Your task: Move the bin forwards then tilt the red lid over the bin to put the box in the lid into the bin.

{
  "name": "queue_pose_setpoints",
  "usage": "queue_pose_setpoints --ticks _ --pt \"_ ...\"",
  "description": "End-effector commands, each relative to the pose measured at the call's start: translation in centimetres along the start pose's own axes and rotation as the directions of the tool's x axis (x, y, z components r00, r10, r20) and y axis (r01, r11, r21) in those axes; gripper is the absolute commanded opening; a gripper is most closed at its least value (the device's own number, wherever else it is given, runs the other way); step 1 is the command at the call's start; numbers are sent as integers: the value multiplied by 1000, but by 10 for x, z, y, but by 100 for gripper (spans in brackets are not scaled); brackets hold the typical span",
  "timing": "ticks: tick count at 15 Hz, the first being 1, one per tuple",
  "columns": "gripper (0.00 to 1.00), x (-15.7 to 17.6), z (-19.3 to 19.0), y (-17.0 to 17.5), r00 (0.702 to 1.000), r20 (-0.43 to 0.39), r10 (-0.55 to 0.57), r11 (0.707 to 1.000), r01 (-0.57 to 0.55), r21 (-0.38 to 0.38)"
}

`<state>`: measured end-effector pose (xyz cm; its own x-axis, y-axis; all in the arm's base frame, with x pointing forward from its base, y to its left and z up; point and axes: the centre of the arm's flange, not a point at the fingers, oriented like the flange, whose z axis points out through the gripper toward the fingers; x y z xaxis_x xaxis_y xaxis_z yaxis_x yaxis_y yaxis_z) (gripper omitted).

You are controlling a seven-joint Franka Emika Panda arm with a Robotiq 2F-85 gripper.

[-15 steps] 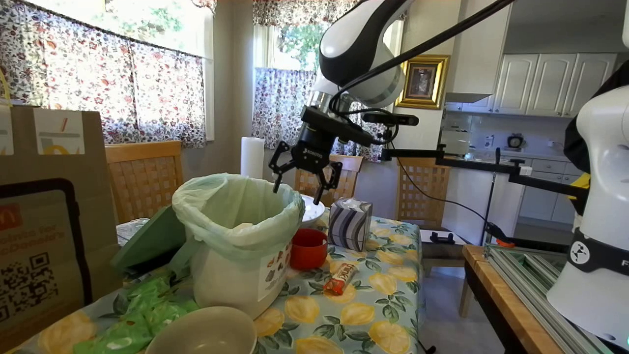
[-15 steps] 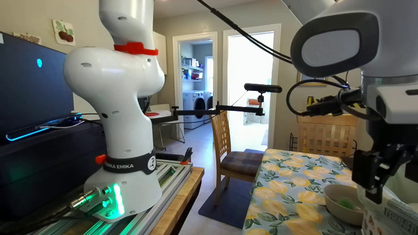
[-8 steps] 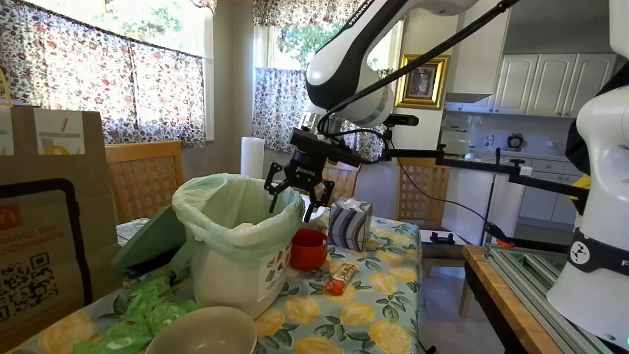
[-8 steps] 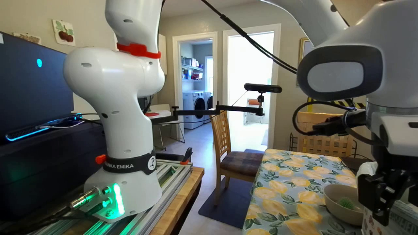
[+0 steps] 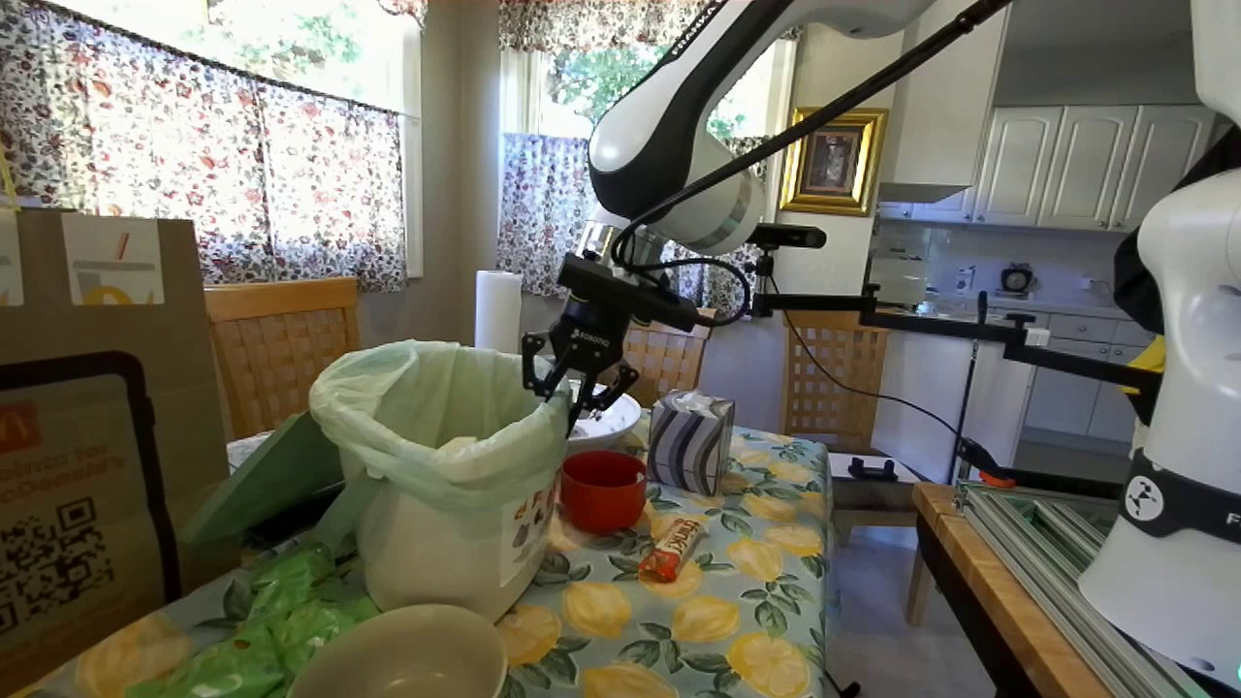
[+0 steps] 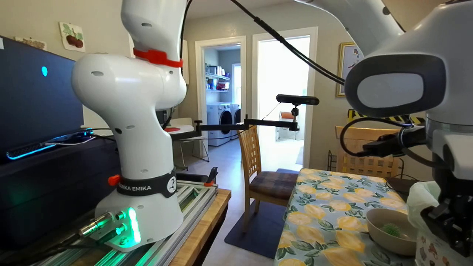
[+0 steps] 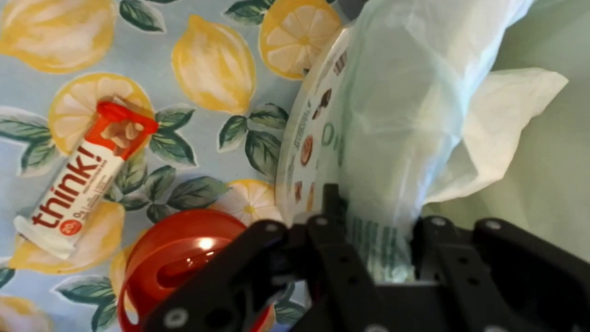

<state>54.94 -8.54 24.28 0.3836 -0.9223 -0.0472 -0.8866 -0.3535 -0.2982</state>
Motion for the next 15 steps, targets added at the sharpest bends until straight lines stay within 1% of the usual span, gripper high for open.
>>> queue_pose_setpoints --ticks 1,3,6,7,12,15 --pt "1 -5 -16 -6 1000 8 0 999 0 35" --pt "3 -10 -30 -7 1000 0 -7 998 7 57" --pt "3 -14 -46 -6 1000 4 -13 997 12 75" --pt "0 -13 -52 -6 1000 -6 -11 996 11 87" --pt "0 -14 -84 -3 1000 -10 -10 990 12 140" --pt "0 -13 -92 0 1000 -1 -20 986 20 165"
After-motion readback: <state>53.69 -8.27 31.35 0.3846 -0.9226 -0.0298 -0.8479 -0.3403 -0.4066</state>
